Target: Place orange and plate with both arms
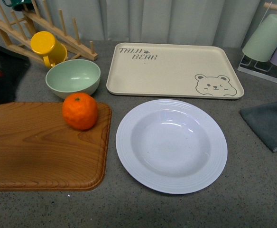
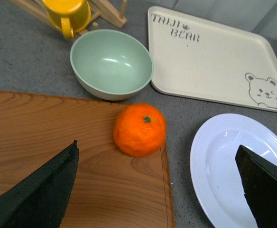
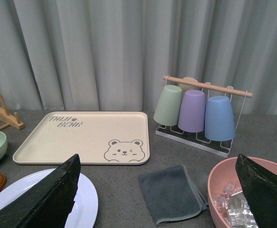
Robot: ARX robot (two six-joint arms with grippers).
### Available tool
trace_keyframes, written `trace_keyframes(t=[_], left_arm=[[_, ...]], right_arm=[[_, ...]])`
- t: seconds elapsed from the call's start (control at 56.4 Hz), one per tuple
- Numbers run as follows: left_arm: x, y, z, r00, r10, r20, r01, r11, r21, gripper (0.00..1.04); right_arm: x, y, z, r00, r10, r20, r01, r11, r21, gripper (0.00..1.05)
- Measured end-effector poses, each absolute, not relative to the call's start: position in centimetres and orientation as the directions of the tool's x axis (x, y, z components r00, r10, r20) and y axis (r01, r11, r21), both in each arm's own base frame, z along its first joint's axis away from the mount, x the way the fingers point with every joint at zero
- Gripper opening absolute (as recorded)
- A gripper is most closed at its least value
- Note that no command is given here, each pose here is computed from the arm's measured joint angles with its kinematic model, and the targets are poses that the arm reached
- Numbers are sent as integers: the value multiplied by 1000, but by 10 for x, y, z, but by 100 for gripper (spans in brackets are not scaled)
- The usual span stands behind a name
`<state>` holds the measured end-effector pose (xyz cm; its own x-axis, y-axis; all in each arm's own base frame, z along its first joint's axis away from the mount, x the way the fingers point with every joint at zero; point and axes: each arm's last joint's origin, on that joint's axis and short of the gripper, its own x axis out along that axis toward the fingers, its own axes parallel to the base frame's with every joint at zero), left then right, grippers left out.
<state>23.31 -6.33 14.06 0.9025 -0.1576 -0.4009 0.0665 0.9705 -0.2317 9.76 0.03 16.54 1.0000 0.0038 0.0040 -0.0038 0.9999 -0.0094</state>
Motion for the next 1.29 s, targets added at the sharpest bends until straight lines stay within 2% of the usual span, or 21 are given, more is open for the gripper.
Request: trace_keyframes(t=[0.106,0.337,1.187,1.222,1.293], left_arm=[[256,-83,120,865,-190,-464,91,969,-228,98],[279,-95,102,838,-205,-505,99,968,-229,98],[347,-89,51,802,-165,-574,39,974,-224,98],[348,-89,49,799,-162,-580,36,974,-223,97],[349,-89,47,794,-163,-586,35,974,-224,86]], right_arm=[[98,0,165,1000,3,4,-3,1000,-9,96],[98,0,165,1000,3,4,-3,1000,-9,96],[98,0,165,1000,3,4,-3,1000,-9,96],[98,0,165,1000,3,4,-3,1000,-9,96],[98,0,165,1000,3,4,-3,1000,-9,96]])
